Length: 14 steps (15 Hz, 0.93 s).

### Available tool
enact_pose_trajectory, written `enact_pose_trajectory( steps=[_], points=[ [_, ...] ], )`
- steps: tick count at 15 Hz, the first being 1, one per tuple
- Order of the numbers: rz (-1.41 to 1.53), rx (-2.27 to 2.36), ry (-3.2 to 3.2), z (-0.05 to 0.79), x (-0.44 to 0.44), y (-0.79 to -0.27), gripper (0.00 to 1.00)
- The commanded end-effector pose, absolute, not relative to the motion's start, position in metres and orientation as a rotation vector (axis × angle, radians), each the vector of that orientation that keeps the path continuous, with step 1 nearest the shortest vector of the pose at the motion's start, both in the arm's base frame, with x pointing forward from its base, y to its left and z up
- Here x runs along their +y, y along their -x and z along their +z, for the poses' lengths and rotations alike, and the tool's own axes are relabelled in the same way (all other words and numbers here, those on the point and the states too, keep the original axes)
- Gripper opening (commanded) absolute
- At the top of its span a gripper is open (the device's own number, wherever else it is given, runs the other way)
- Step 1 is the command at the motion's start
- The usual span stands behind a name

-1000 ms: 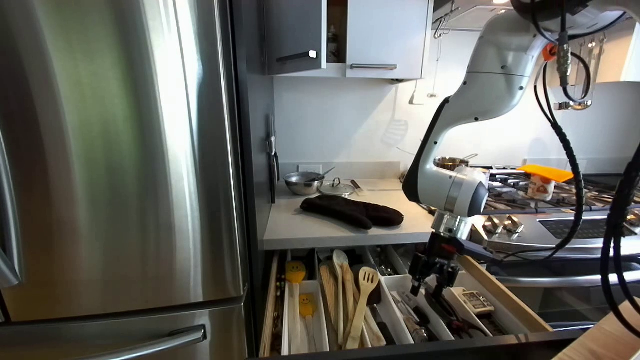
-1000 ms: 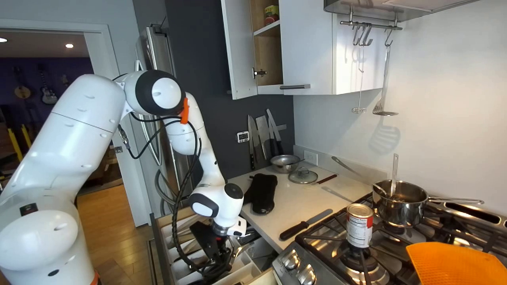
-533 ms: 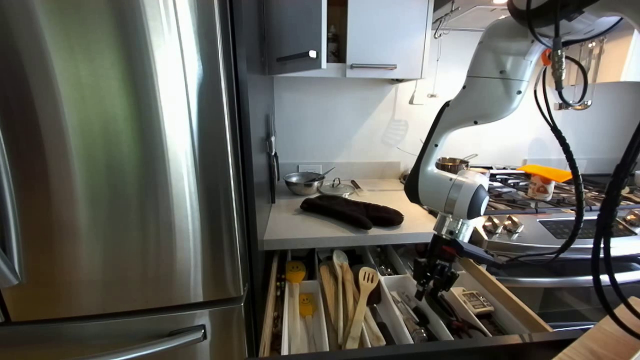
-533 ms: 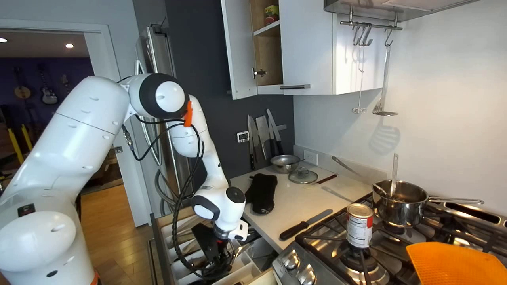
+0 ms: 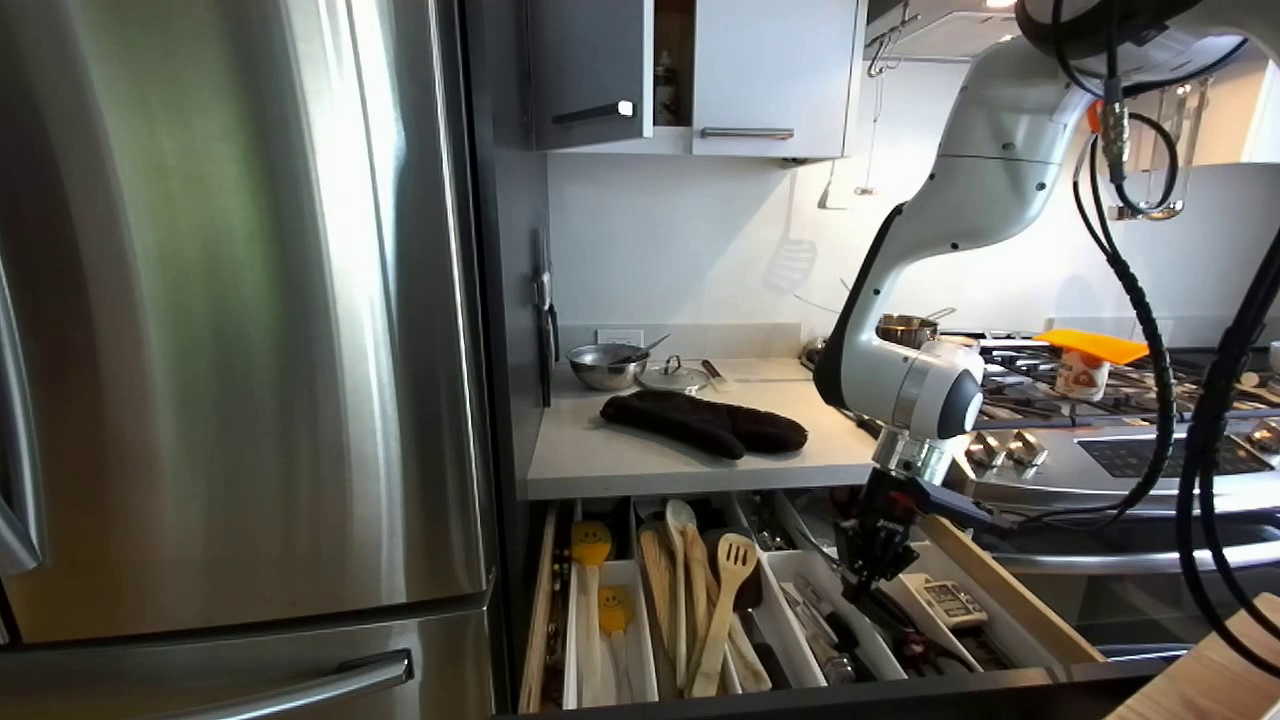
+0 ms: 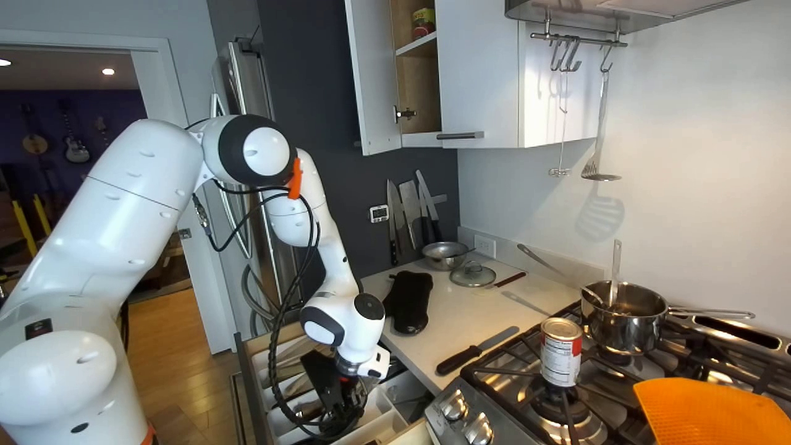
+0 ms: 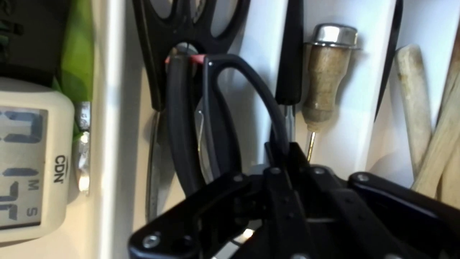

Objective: Place the scissors inside the utensil organizer

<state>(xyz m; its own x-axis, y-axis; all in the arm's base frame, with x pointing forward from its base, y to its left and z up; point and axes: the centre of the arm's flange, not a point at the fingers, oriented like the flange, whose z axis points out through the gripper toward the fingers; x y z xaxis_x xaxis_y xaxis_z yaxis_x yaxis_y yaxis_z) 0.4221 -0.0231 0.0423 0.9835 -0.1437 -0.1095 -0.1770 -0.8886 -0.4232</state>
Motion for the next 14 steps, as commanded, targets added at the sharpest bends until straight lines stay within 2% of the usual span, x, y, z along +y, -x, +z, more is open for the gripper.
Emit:
enact_pose_trajectory(
  steps=[1,14],
  points=[
    [0.090,0.244,2.692,0.036,-0.023,-0.419,0.02],
    [-0.010,0.536,2.696,0.071,-0.018,-0.382,0.02]
  ],
)
